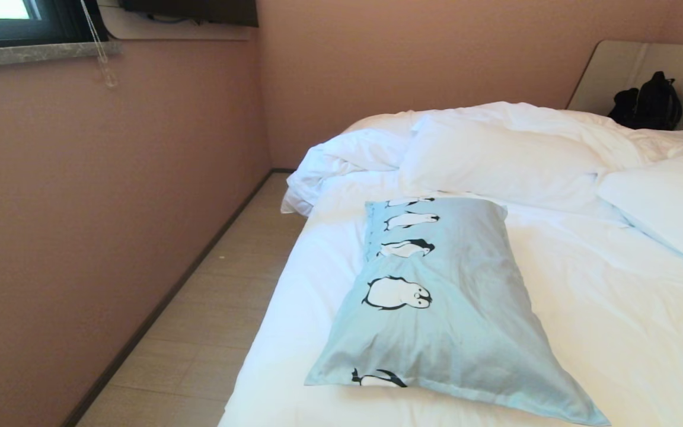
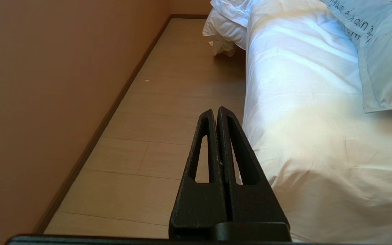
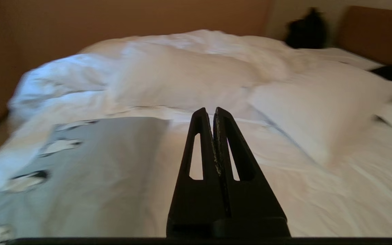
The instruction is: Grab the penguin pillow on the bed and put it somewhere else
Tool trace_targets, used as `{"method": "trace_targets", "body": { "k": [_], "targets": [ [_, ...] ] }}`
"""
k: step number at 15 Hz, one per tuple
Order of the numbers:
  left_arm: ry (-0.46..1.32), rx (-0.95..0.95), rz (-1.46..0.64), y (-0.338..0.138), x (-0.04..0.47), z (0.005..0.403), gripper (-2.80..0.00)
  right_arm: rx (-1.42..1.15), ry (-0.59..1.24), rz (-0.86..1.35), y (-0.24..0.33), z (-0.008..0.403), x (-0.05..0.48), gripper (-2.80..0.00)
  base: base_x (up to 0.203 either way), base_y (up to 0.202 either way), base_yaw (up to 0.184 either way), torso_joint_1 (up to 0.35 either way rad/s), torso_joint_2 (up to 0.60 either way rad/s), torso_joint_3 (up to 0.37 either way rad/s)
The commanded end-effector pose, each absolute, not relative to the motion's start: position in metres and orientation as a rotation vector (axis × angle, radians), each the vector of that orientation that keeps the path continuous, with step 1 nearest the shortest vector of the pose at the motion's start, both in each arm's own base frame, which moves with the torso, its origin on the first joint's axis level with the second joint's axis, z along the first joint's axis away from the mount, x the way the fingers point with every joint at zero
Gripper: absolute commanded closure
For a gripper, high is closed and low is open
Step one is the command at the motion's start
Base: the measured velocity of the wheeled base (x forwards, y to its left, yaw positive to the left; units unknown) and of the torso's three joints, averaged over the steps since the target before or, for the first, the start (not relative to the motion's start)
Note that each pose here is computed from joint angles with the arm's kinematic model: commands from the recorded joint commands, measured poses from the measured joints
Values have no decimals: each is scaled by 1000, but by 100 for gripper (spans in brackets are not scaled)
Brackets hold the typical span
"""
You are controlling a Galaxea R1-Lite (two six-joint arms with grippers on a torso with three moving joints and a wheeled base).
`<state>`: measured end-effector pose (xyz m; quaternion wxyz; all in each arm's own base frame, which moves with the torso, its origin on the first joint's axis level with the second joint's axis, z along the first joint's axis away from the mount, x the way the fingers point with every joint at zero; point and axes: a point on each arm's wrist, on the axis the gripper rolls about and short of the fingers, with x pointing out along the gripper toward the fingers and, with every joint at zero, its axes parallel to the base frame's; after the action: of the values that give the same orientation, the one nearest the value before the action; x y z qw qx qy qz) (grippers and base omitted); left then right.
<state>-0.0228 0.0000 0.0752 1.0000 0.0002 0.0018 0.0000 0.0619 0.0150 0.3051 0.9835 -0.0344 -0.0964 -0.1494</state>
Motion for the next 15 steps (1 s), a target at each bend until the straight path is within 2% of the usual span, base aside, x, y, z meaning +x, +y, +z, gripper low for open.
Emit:
{"method": "trace_targets", "body": {
  "k": [1,5,13,15],
  "targets": [
    [3,0,0,0,-23,75,0,-38,-216,-544,-5,295,35,0,0,0,0,0,0,0],
    [3,0,0,0,-23,75,0,-6,-261,-688,-17,277,3,0,0,0,0,0,0,0],
    [3,0,0,0,-23,75,0,41,-314,-1202,-18,260,-47,0,0,0,0,0,0,0],
    [3,0,0,0,-23,75,0,22,-357,-1150,-16,253,-57,0,0,0,0,0,0,0]
  ]
}}
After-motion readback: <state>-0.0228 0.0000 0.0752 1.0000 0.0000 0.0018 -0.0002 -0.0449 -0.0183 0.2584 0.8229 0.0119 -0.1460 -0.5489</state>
